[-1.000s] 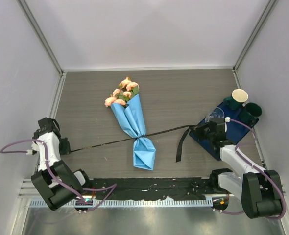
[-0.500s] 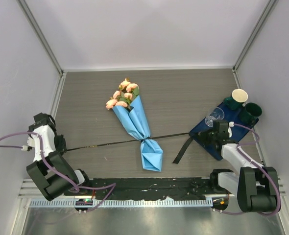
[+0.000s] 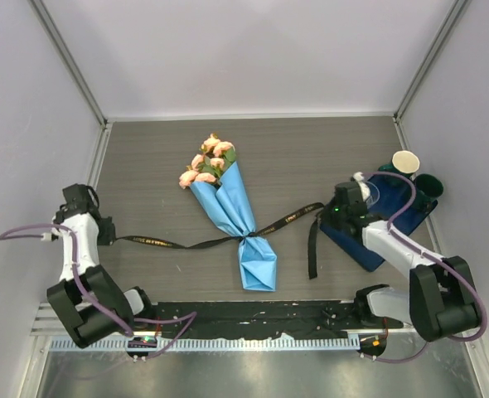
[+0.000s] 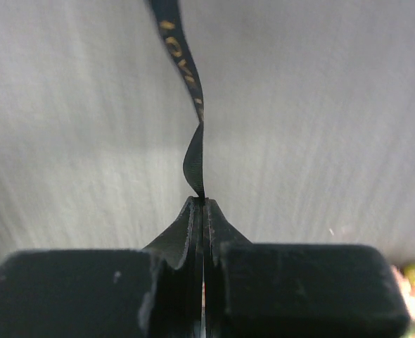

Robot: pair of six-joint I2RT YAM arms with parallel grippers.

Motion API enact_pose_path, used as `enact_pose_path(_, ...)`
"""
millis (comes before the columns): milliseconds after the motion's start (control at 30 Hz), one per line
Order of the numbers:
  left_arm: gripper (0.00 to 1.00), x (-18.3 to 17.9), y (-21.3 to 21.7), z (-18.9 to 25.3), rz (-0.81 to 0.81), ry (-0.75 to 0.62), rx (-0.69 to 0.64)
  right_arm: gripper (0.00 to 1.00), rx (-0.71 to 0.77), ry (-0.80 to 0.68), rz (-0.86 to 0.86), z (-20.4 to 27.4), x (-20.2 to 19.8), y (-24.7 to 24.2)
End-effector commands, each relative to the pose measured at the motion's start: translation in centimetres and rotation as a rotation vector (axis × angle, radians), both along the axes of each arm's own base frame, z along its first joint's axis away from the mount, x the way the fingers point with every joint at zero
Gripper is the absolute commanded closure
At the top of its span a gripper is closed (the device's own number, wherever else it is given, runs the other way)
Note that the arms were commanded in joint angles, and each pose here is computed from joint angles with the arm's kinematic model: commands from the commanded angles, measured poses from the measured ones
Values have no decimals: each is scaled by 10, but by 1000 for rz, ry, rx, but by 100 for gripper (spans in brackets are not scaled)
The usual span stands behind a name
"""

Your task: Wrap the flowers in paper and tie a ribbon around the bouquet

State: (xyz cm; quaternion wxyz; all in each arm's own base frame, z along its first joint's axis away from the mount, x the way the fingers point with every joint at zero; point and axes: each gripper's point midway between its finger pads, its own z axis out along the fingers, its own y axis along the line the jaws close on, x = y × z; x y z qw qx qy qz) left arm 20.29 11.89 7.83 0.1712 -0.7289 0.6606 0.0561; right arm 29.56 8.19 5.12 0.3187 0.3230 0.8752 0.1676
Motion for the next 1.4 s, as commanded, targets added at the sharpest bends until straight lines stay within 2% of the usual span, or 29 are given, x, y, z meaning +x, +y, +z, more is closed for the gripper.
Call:
enact_pose_path(0,100,57,-30,46,-211,-235,79,100,-232,-109,343,30,-6,45)
enact_pose_path(100,100,76,-57,68,-377,-312,80,100,-297,-100,574,40,-26,87)
enact_pose_path(167,100,84,-72,80,-464,-356,45,100,-314,-87,656,44,-38,105)
enact_pose_path(300,100,76,-87,88,-555,-368,25,100,-306,-98,695,58,-48,118)
enact_pose_path(400,100,62,-78,79,-503,-347,76,100,-271,-150,684,78,-50,121)
enact_pose_path(433,96,59,-77,70,-503,-333,79,100,-272,-163,680,82,-49,120)
enact_pose_path(467,83,59,-75,67,-501,-322,85,100,-275,-171,675,87,-48,119)
enact_pose_path(500,61,53,-69,62,-484,-274,100,100,-278,-180,676,90,-48,118)
enact_pose_path(533,22,51,-68,61,-461,-253,94,100,-288,-183,672,93,-47,117)
enact_pose_path(567,3,42,-68,55,-447,-203,75,100,-296,-186,673,95,-47,116)
enact_pose_path(600,0,39,-68,52,-438,-177,66,100,-300,-188,678,96,-47,115)
enact_pose_path(700,0,37,-81,50,-410,-221,6,100,-316,-186,690,94,-46,115)
enact_pose_path(867,0,52,-171,34,-368,-368,-379,100,-324,-173,732,84,-44,121)
enact_pose_path(1000,0,62,-227,15,-346,-277,-503,100,-331,-175,753,79,-43,122)
enact_pose_path(1033,0,59,-245,0,-347,-202,-546,100,-332,-177,755,78,-43,123)
enact_pose_path(1067,0,61,-255,-5,-293,-180,-579,100,-335,-179,756,78,-43,122)
enact_pose_path(1233,6,76,-296,-33,-259,-128,-607,100,-346,-191,756,79,-45,118)
enact_pose_path(1333,15,74,-298,-45,-197,-122,-613,100,-342,-211,750,84,-45,117)
enact_pose_path(1367,21,68,-297,-50,-190,-107,-610,100,-339,-219,751,87,-46,117)
